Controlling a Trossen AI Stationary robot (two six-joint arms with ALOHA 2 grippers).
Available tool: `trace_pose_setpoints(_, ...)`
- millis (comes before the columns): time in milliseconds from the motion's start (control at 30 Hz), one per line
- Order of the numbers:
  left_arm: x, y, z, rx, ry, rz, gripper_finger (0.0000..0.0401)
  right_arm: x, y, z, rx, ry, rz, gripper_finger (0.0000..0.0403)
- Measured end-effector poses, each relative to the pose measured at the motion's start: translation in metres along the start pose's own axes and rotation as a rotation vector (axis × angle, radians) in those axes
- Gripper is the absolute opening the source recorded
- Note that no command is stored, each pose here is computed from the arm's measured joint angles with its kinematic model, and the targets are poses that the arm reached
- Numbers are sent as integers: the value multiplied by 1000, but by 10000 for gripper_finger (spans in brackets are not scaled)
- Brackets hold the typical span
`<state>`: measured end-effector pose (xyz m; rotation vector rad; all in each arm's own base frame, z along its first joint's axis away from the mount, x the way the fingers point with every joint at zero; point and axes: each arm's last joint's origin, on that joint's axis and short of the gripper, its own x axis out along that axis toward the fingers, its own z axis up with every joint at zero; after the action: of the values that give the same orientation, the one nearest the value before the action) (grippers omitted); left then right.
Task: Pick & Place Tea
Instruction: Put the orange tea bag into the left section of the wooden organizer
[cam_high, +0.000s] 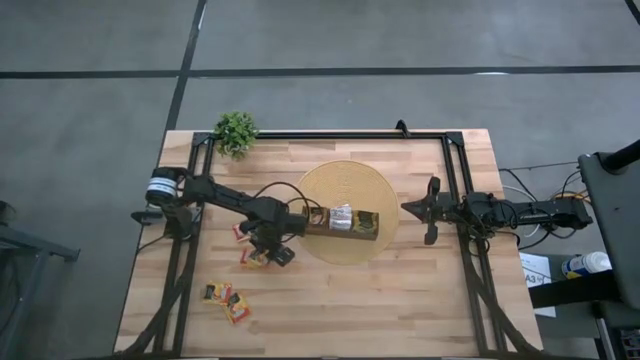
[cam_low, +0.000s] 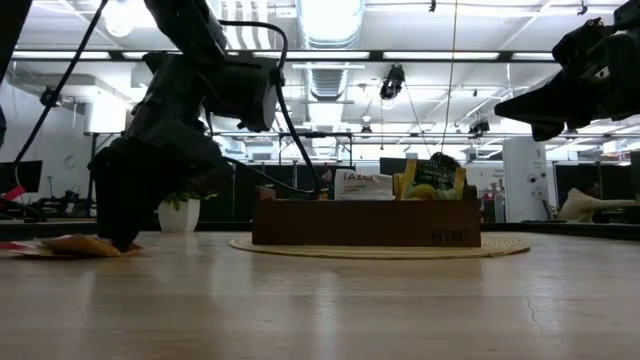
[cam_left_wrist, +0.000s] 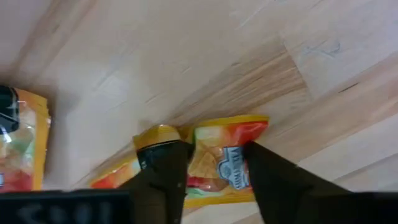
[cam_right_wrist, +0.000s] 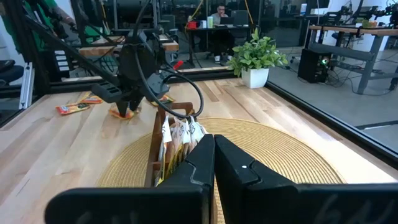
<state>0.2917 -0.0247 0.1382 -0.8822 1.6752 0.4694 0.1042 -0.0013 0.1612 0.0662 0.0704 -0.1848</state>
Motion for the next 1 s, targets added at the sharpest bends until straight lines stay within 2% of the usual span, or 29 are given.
trace_pose_setpoints(200, -5, -2, 0, 32, -13, 3, 49, 0, 0, 0, 0, 0, 0, 9)
trace_pose_setpoints(300, -12, -2, -1, 38, -45, 20, 14, 0, 0, 0, 0, -1, 0, 9)
trace_pose_setpoints(600, -43, -3, -10, 107, -64, 104, 7, 0, 0, 0, 0, -1, 0, 9)
trace_pose_setpoints(767, -61, -10, -11, 222, -118, 108, 6, 0, 0, 0, 0, 0, 0, 9)
trace_pose_setpoints(1000, -87, -20, -5, 431, -303, 240, 6, 0, 0, 0, 0, -1, 0, 9)
